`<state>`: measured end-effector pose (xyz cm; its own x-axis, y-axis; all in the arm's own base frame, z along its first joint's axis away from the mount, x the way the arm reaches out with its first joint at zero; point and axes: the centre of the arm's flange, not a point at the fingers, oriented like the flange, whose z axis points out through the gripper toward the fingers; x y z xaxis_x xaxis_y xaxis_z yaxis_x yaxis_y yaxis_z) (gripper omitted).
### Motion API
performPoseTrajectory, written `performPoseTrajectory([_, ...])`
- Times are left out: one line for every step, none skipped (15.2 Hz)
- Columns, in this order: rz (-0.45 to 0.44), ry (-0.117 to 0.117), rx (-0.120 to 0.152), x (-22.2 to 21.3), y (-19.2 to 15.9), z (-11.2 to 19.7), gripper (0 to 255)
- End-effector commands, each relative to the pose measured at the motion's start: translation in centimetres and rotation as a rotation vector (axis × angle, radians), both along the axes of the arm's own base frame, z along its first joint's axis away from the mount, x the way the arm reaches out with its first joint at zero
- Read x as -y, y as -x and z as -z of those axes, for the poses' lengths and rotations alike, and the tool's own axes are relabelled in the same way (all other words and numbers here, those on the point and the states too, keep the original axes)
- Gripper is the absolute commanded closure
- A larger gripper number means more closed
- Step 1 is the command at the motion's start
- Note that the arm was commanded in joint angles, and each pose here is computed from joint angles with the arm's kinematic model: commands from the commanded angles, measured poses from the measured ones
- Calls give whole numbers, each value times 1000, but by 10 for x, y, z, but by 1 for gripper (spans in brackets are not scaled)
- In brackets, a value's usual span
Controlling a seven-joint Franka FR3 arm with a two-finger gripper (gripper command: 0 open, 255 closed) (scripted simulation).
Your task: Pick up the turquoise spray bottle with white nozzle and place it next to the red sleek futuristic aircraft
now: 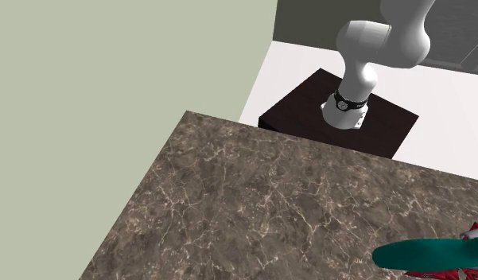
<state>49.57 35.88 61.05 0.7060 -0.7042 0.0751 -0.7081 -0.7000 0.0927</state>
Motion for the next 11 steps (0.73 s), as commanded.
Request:
performPoseTrajectory([1,0,1,-25,4,7,255])
performPoseTrajectory([1,0,1,-37,7,10,255])
performPoseTrajectory([1,0,1,-49,10,14,255])
performPoseTrajectory([1,0,1,-62,12,18,255])
performPoseTrajectory([1,0,1,-74,15,22,255])
performPoseTrajectory([1,0,1,-86,18,25,255])
performPoseTrajectory([1,0,1,-99,21,29,255])
performPoseTrajectory([1,0,1,-106,22,31,255])
performPoseTrajectory([1,0,1,-106,22,37,255])
performPoseTrajectory([1,0,1,-106,22,42,255])
performPoseTrajectory([1,0,1,-106,22,47,255])
